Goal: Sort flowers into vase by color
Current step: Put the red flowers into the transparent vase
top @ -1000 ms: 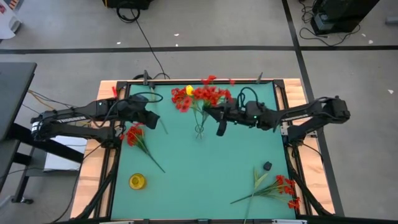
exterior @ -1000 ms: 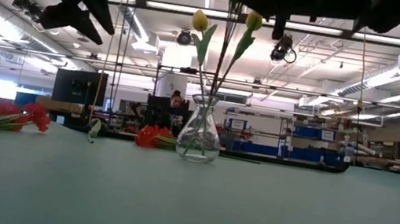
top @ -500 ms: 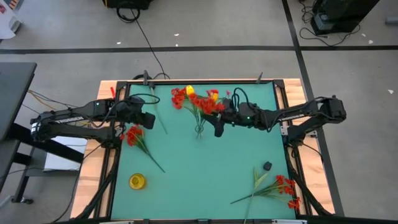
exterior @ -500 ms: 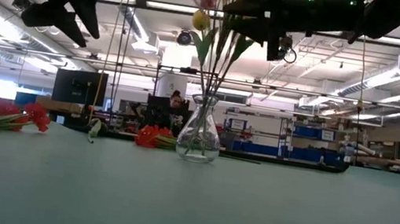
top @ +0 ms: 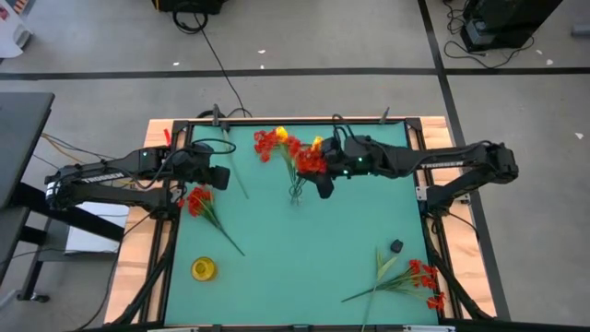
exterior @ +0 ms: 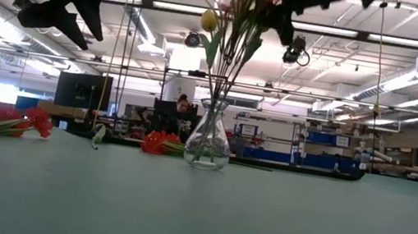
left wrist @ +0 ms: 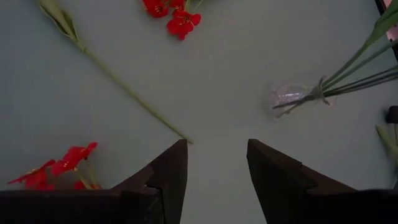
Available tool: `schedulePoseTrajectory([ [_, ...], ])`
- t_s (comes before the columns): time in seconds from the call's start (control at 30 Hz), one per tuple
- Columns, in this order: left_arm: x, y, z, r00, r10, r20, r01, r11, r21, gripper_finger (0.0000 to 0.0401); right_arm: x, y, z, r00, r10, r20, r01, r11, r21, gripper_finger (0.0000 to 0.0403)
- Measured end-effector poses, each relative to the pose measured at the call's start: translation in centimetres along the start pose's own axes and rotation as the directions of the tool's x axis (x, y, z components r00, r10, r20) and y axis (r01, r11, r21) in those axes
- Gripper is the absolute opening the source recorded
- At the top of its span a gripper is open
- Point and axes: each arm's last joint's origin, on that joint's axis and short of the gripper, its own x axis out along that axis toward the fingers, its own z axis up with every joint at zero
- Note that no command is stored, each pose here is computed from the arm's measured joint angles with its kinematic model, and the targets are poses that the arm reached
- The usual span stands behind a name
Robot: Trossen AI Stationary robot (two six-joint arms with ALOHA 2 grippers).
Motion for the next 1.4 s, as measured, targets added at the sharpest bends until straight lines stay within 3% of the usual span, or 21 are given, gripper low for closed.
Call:
schedulePoseTrajectory([
  [0.17,0.0,0.0,0.0,1.000,-0.001,0.000,0.001,1.000,-0.018,0.0172,-1.5,1.1,2.6,0.982,-0.170,-0.083,0.160,0.980,-0.120,0.0211],
  [0.23,0.0,0.0,0.0,1.000,0.000,0.000,0.000,1.000,-0.028,0.0172,-2.0,1.4,3.3,0.977,-0.193,-0.087,0.178,0.972,-0.154,0.0215],
  [0.4,0.0,-0.1,-0.1,1.000,-0.005,-0.004,0.005,0.999,-0.037,0.0172,-2.4,1.7,4.3,0.986,-0.149,-0.074,0.134,0.975,-0.177,0.0237],
  [0.67,0.0,-0.1,-0.2,1.000,-0.007,-0.005,0.007,0.999,-0.044,0.0172,-2.7,1.9,4.6,0.994,-0.064,-0.089,0.048,0.985,-0.166,0.0310],
  [0.8,0.0,-0.1,-0.2,1.000,-0.007,-0.005,0.007,0.999,-0.047,0.0172,-3.9,2.5,5.7,1.000,-0.001,-0.010,-0.001,0.988,-0.152,0.0333],
  [1.0,0.0,-0.1,-0.2,1.000,-0.006,-0.005,0.006,0.999,-0.039,0.0172,-5.2,2.0,6.6,0.997,-0.050,0.052,0.058,0.987,-0.152,0.0336],
  [1.23,0.0,0.0,-0.2,1.000,0.009,0.003,-0.009,1.000,-0.018,0.0172,-5.5,2.0,7.2,0.996,-0.006,0.084,0.018,0.990,-0.140,0.0337],
  [1.4,0.0,0.0,-0.2,1.000,0.012,0.002,-0.012,1.000,-0.015,0.0172,-7.3,2.2,8.6,0.962,-0.099,0.255,0.144,0.975,-0.167,0.0336],
])
